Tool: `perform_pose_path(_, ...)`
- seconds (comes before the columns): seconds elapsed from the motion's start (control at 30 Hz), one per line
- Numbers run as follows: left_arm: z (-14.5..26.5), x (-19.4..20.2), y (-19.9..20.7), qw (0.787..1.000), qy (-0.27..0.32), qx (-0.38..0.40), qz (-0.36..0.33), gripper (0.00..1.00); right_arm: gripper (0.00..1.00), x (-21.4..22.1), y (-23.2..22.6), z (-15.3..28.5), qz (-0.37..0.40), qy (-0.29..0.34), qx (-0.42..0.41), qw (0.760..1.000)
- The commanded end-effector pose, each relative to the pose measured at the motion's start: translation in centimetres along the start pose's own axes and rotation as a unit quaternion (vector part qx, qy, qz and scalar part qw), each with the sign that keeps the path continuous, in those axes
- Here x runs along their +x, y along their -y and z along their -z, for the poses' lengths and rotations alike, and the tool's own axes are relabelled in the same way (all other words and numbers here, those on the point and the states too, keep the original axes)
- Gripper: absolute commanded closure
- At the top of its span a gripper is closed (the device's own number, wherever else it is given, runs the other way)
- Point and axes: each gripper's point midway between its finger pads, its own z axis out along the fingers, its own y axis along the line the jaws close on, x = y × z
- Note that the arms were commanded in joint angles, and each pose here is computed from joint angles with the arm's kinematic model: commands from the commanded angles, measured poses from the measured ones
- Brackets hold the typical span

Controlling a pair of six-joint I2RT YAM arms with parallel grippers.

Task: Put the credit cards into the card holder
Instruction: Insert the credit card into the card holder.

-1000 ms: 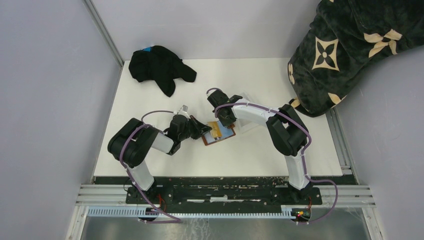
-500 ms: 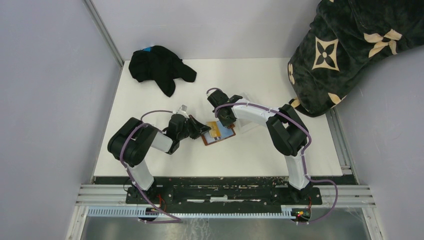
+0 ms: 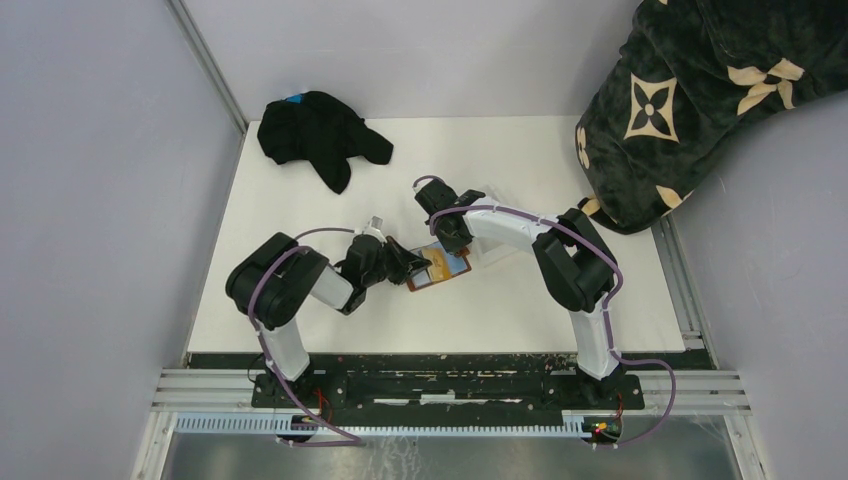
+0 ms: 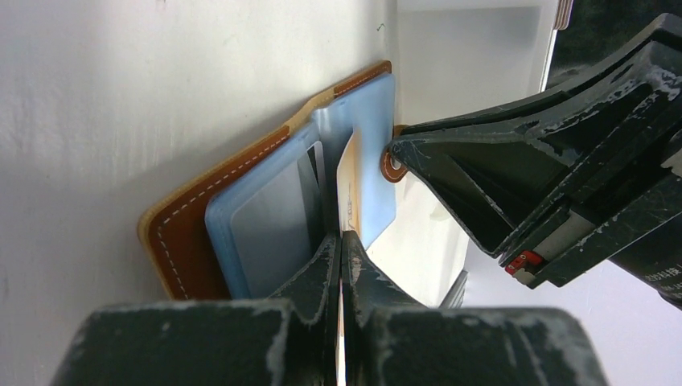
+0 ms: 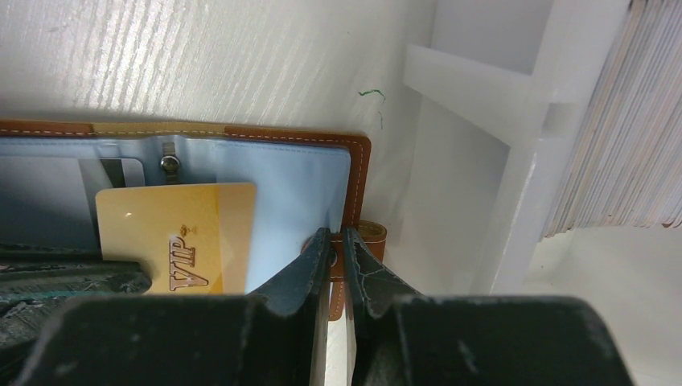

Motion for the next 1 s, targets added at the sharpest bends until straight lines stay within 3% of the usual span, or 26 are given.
perform_pose_path(0.0, 0.2, -0.1, -0.7, 0.999, 0.024, -0.029, 0.019, 0.97, 0.84, -0.6, 0.0, 0.1, -0.01, 0.008, -0.001, 1.0)
perform_pose_path(0.3, 0.3, -1.3, -1.4, 0.997, 0.058, -0.05, 0.009, 0.97, 0.84, -0.4, 0.1, 0.1, -0.008, 0.006, -0.001, 1.0)
perform_pose_path(0.97, -1.4, -0.2, -1.7, 0.998, 0.045, -0.048, 0.013, 0.97, 0.85, -0.5, -0.1, -0.1, -0.007, 0.003, -0.004, 1.0)
